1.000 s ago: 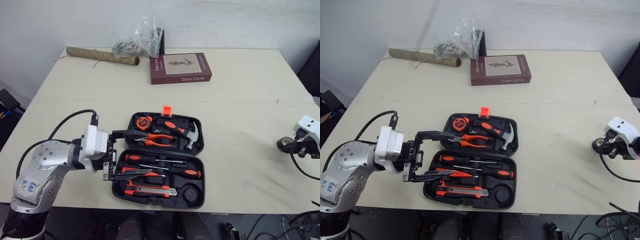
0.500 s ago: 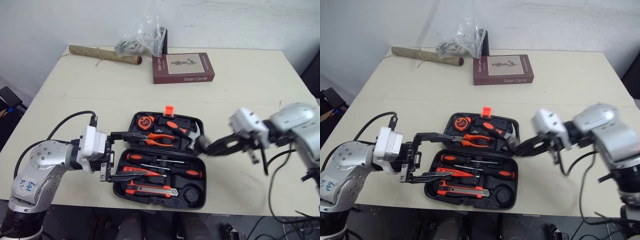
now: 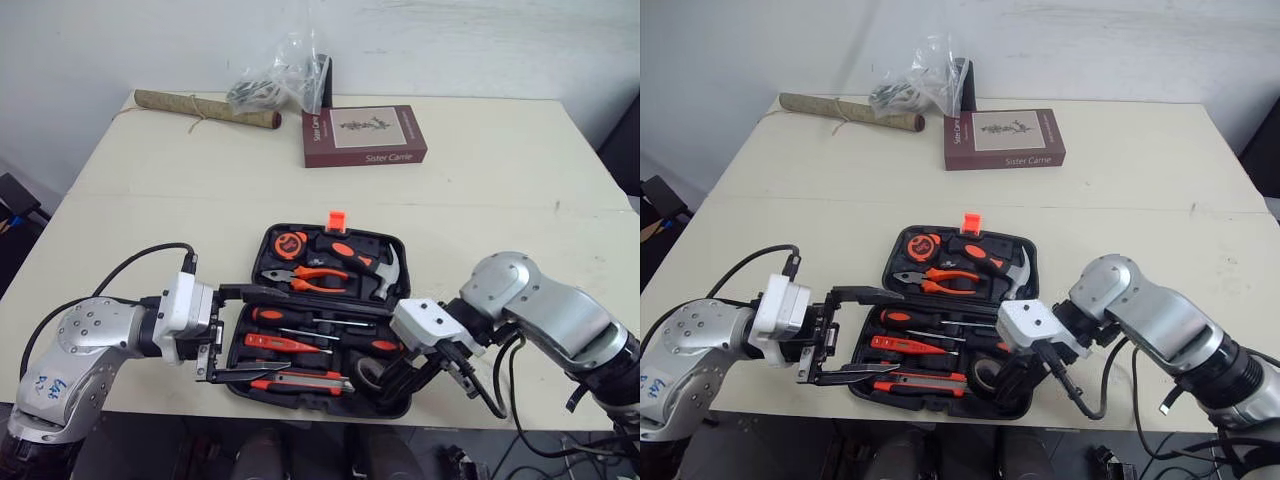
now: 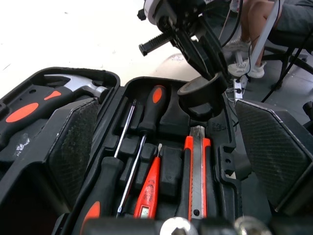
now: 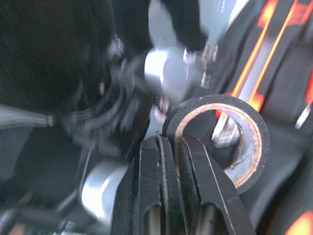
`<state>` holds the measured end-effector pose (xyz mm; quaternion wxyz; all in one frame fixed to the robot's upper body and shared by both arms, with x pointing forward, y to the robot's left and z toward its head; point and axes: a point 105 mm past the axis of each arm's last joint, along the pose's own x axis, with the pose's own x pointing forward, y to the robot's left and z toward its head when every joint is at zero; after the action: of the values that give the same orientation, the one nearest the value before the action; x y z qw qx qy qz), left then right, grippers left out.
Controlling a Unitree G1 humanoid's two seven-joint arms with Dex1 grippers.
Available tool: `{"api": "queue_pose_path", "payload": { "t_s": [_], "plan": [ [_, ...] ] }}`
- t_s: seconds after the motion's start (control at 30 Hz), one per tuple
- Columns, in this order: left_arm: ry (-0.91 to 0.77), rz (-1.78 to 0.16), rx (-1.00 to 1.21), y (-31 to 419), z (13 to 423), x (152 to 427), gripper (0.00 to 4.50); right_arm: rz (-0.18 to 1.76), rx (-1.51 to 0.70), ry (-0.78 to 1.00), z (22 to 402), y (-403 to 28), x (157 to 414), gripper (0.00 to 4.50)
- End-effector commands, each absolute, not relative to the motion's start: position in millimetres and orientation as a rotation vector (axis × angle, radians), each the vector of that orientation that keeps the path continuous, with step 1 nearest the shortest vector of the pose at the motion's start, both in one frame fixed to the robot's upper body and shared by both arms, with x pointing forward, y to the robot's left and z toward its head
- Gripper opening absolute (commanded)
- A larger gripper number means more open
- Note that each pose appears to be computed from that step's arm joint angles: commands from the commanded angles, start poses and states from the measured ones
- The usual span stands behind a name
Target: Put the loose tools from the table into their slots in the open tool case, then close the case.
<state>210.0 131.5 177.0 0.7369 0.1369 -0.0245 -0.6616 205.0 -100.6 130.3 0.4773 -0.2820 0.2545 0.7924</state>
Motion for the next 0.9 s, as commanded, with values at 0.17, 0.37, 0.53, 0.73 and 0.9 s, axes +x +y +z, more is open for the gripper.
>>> {"api": "queue_pose_path", "payload": {
  "t_s": [0.17,0.37,0.53,0.73,0.9],
  "plan": [
    [-0.078,-1.452,0.341,131,182,206,4.5,1.904,-0.808,0.762,118,-118,206,0.08],
    [-0.083,-1.448,0.343,129,181,207,4.5,1.828,-0.895,0.818,108,-130,216,0.08],
    [-0.09,-1.437,0.347,129,181,209,4.5,1.872,-0.817,0.794,112,-124,211,0.46],
    [-0.084,-1.428,0.345,130,179,206,4.5,1.979,-0.681,0.649,136,-122,201,1.93],
    [-0.073,-1.408,0.356,135,178,204,4.5,2.022,-0.362,0.457,175,-120,199,1.69]
  ]
}}
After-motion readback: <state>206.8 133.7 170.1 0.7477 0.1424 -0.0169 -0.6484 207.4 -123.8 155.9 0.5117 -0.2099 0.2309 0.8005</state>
